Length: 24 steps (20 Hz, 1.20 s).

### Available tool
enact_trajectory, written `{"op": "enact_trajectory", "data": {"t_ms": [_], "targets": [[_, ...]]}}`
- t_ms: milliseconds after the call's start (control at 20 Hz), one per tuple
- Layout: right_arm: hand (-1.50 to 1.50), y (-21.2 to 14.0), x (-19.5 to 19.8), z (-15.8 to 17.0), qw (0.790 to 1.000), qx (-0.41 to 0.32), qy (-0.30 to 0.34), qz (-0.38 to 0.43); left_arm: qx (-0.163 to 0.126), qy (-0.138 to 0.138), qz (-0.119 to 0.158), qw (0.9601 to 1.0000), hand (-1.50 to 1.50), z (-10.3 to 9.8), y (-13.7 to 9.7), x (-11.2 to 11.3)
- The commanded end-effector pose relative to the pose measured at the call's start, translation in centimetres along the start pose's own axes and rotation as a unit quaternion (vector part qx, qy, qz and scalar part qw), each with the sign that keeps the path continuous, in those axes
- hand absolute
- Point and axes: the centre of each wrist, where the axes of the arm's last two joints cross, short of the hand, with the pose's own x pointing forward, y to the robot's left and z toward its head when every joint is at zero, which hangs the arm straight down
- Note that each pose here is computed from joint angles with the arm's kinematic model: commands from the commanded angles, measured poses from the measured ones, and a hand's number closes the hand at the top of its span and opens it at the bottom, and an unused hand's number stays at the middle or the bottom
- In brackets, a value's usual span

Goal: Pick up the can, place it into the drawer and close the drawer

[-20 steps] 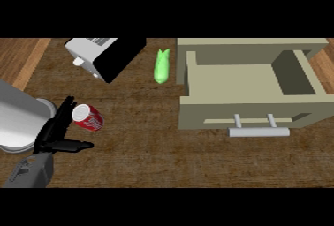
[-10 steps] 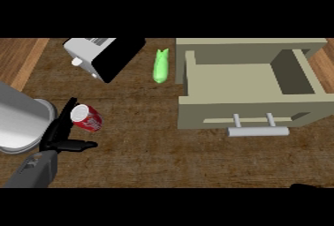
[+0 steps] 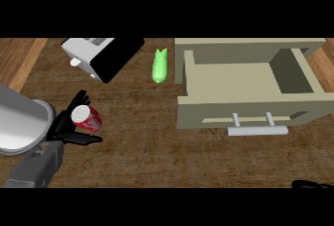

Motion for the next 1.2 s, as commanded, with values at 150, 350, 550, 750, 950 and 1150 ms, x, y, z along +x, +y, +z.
{"op": "enact_trajectory", "data": {"t_ms": [150, 350, 550, 750, 950, 1150], "targets": [[-1.50, 0.2, 1.6, -0.2, 1.000, -0.008, -0.006, -0.002, -0.053, -0.002, 0.032, 0.9981, 1.50, 0.7, -0.1, -0.8], [-1.50, 0.0, 0.6, -1.0, 1.000, 0.002, -0.006, 0.004, -0.070, -0.016, 0.052, 0.9961, 1.50, -0.4, -1.4, -0.4], [-1.50, -0.5, -0.5, 0.2, 1.000, -0.007, -0.016, 0.002, -0.072, -0.039, 0.038, 0.9959, 1.50, -2.5, -3.2, 0.9], [-1.50, -1.8, 0.6, 0.1, 1.000, -0.010, -0.004, 0.008, -0.001, -0.037, 0.059, 0.9976, 1.50, -2.0, -7.7, -1.4], [-1.50, 0.1, 1.3, 0.4, 1.000, -0.019, -0.019, 0.012, 0.078, -0.040, 0.072, 0.9935, 1.50, -3.7, -11.9, -0.8], [-1.50, -1.3, 0.7, -1.1, 0.999, -0.028, -0.010, 0.021, 0.065, -0.067, 0.085, 0.9920, 1.50, -5.4, -13.0, 1.2]]}}
